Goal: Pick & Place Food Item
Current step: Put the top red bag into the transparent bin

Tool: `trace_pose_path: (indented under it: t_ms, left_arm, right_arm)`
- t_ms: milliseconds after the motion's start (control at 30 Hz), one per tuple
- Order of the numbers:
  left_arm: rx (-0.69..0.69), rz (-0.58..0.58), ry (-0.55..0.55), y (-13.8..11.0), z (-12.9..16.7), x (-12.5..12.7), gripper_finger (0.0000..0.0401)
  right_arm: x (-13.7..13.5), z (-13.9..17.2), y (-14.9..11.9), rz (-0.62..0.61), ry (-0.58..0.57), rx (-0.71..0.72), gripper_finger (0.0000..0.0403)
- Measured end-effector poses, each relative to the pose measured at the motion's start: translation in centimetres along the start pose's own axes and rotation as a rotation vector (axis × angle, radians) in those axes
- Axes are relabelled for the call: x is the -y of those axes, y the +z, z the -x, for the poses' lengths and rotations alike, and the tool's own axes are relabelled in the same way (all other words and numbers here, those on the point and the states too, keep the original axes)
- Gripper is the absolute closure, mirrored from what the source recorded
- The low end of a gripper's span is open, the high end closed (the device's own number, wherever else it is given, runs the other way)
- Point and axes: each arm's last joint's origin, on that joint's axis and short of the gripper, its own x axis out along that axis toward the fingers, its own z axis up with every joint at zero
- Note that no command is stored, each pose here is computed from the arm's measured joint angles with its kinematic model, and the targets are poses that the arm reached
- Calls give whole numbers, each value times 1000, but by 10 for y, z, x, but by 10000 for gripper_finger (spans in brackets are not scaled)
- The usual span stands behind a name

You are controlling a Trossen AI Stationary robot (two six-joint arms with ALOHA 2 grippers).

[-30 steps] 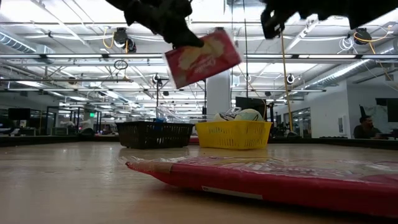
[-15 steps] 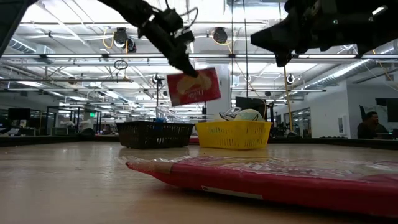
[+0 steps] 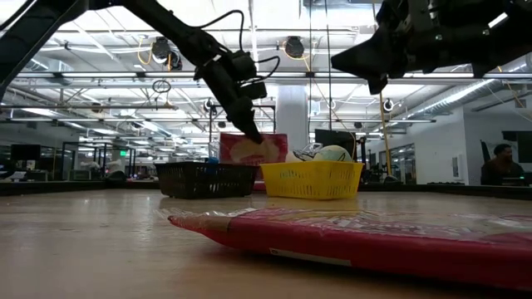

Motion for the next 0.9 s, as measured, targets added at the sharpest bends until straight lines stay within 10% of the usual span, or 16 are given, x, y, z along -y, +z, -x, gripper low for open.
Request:
trace_pose_path:
  t_ms: [333,900]
  left_arm:
    - [57,24,-144,6,-3,14,387]
    - [8,-53,-68,16,-9,31,334]
  right_arm:
    - [1,0,0,0,-5,-2,379]
    - [1,0,0,-22,-5,-3,384]
